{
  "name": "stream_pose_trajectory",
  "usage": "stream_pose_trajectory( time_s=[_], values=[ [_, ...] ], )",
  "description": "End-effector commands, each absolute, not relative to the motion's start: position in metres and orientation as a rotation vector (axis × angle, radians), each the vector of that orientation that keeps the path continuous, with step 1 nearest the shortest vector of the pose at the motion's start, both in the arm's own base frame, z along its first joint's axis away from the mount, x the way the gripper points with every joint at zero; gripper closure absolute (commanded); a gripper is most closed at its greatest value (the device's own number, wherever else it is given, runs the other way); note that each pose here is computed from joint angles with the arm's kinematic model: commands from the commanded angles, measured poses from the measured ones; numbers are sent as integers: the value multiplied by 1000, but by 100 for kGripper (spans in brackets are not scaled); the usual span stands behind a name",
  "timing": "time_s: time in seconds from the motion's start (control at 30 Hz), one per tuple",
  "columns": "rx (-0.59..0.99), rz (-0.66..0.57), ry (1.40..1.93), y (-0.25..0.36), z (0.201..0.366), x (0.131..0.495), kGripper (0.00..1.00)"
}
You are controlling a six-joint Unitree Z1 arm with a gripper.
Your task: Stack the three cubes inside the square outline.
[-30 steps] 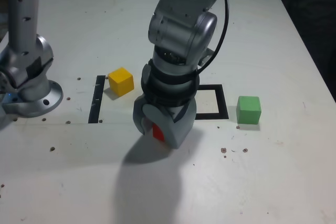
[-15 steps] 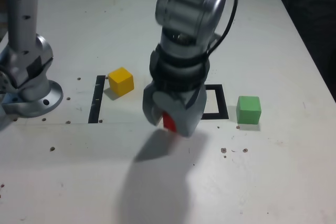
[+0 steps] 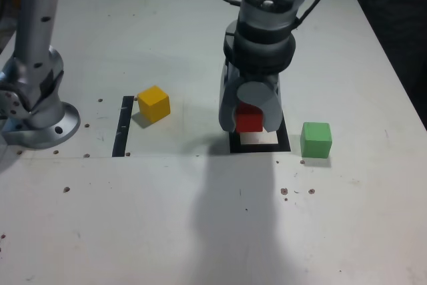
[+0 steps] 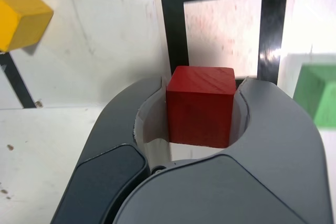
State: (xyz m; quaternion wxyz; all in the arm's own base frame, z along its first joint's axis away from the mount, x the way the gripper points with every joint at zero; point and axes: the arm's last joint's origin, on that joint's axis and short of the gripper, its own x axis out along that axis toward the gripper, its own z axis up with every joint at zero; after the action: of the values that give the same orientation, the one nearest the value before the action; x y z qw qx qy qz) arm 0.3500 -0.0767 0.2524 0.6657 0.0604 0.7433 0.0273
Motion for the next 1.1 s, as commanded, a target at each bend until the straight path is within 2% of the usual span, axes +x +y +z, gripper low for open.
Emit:
stream_pose_trajectory(
  time_s=[0.0,0.3,0.47,0.63,0.93,1.07],
  values=[
    [128,70,1684,-74,245,354,87],
    [110,83,1708,-63,225,361,87],
    [108,84,1710,-59,222,363,81],
    [113,79,1703,-58,221,366,66],
    [125,68,1701,-57,219,369,23],
    [135,70,1699,-57,221,368,13]
  ],
)
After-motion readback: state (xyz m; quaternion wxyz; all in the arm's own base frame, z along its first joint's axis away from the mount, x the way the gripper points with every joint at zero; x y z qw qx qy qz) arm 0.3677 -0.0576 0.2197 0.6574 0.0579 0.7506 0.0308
